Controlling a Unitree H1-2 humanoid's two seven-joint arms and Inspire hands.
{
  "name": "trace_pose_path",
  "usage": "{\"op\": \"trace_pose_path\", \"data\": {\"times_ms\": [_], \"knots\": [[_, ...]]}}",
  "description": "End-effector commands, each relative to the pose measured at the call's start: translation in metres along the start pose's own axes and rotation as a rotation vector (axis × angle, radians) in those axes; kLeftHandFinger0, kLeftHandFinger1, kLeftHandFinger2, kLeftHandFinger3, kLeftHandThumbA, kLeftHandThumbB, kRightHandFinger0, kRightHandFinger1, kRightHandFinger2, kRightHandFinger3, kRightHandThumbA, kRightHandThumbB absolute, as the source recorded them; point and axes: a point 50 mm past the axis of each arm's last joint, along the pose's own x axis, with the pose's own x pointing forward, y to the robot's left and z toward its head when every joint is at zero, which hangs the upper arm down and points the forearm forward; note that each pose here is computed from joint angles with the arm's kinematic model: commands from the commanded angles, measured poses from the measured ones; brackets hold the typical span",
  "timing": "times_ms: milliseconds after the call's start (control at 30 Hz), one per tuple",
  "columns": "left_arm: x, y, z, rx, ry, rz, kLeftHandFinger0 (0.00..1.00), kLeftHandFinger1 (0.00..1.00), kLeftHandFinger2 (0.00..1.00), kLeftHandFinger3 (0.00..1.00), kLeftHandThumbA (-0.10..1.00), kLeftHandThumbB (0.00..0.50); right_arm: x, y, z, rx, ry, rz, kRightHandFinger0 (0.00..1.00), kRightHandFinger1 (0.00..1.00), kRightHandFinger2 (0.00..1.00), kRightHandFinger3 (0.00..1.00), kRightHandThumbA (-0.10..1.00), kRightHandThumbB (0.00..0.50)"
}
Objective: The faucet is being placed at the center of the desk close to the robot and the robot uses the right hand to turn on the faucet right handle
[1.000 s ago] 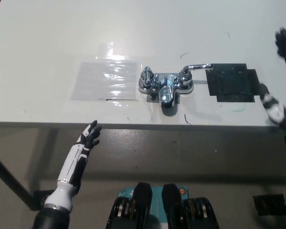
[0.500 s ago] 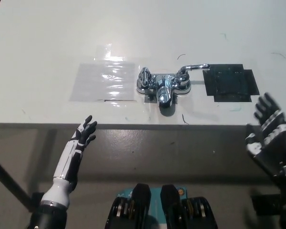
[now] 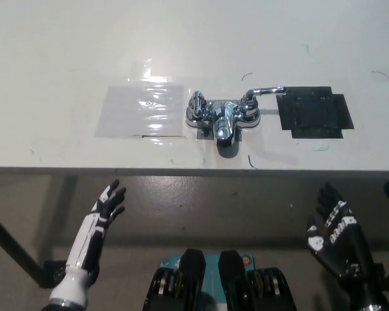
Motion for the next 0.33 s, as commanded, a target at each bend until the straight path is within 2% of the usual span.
{"op": "trace_pose_path", "data": {"times_ms": [0, 100, 167, 300], "knots": [[-0.0091, 0.0035, 0.0057, 0.003, -0.028, -0.024, 1.0, 1.0, 1.0, 1.0, 1.0, 0.062, -0.0107, 0.0078, 0.0036, -0.034, -0.079, -0.005, 1.0, 1.0, 1.0, 1.0, 0.32, 0.098], [-0.0112, 0.0021, 0.0056, -0.007, -0.021, -0.027, 1.0, 1.0, 1.0, 1.0, 1.0, 0.076, -0.0139, 0.0071, 0.0024, -0.064, -0.081, 0.001, 1.0, 1.0, 1.0, 1.0, 0.32, 0.098], [-0.0122, 0.0023, 0.0052, 0.009, -0.02, -0.025, 1.0, 1.0, 1.0, 1.0, 1.0, 0.101, -0.0143, 0.0071, 0.0017, -0.068, -0.075, 0.003, 1.0, 1.0, 1.0, 1.0, 0.35, 0.116], [-0.0141, 0.0021, 0.0036, 0.005, -0.017, -0.023, 1.0, 1.0, 1.0, 1.0, 1.0, 0.09, -0.0151, 0.0064, 0.0015, -0.065, -0.072, 0.002, 1.0, 1.0, 1.0, 1.0, 0.38, 0.101]]}}
